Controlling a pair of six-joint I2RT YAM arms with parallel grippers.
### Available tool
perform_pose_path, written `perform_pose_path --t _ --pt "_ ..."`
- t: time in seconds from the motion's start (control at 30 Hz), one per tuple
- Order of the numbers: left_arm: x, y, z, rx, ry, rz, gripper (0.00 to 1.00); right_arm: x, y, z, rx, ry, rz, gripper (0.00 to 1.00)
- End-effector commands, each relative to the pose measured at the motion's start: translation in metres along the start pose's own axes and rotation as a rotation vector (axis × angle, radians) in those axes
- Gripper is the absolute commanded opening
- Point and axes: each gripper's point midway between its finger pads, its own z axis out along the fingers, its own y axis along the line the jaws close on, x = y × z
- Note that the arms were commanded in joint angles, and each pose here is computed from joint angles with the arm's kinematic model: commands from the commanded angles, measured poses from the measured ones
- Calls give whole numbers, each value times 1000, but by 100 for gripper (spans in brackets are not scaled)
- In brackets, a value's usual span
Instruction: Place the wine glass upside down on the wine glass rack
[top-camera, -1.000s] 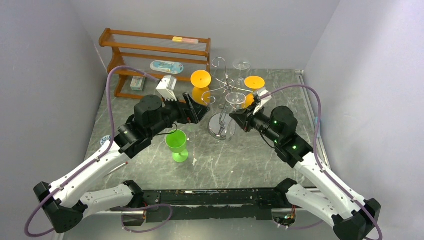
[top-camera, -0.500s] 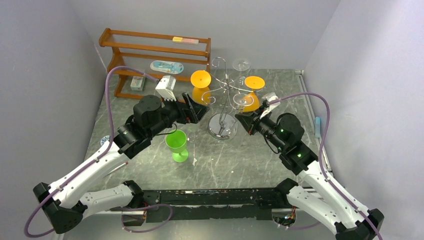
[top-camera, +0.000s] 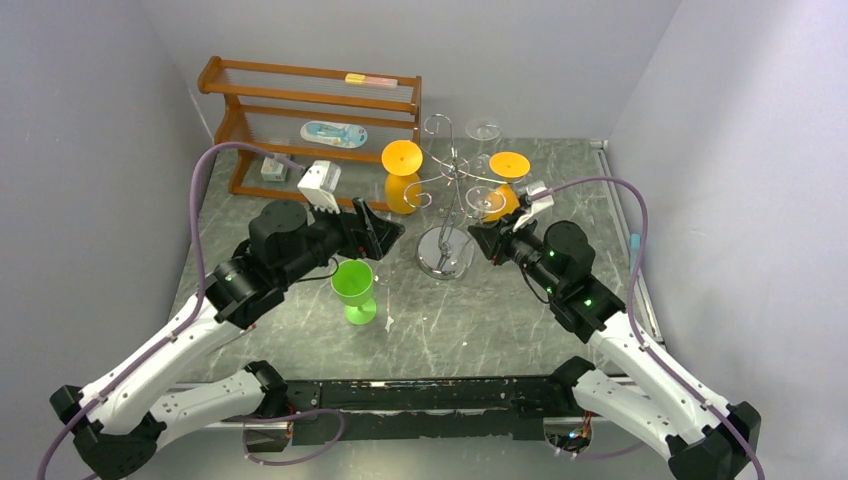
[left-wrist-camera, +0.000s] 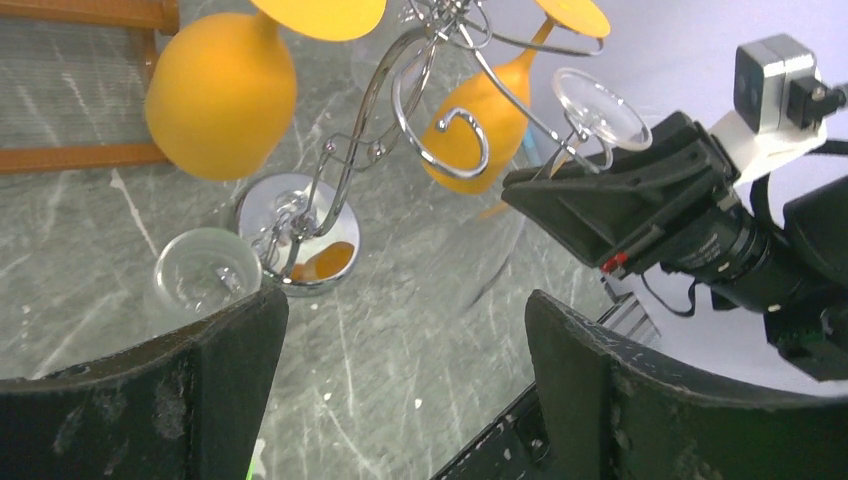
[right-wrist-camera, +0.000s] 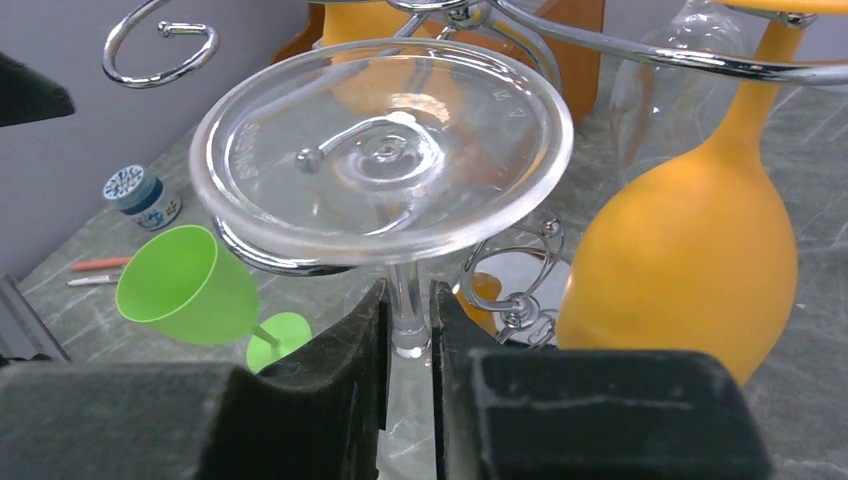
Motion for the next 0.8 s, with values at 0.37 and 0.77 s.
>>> perform_pose_path --t 0.37,0.77 --pt "70 42 -54 -92 304 166 91 -11 -3 -36 69 17 91 48" --pt "122 82 -41 -251 517 198 66 -5 -3 -92 158 74 302 50"
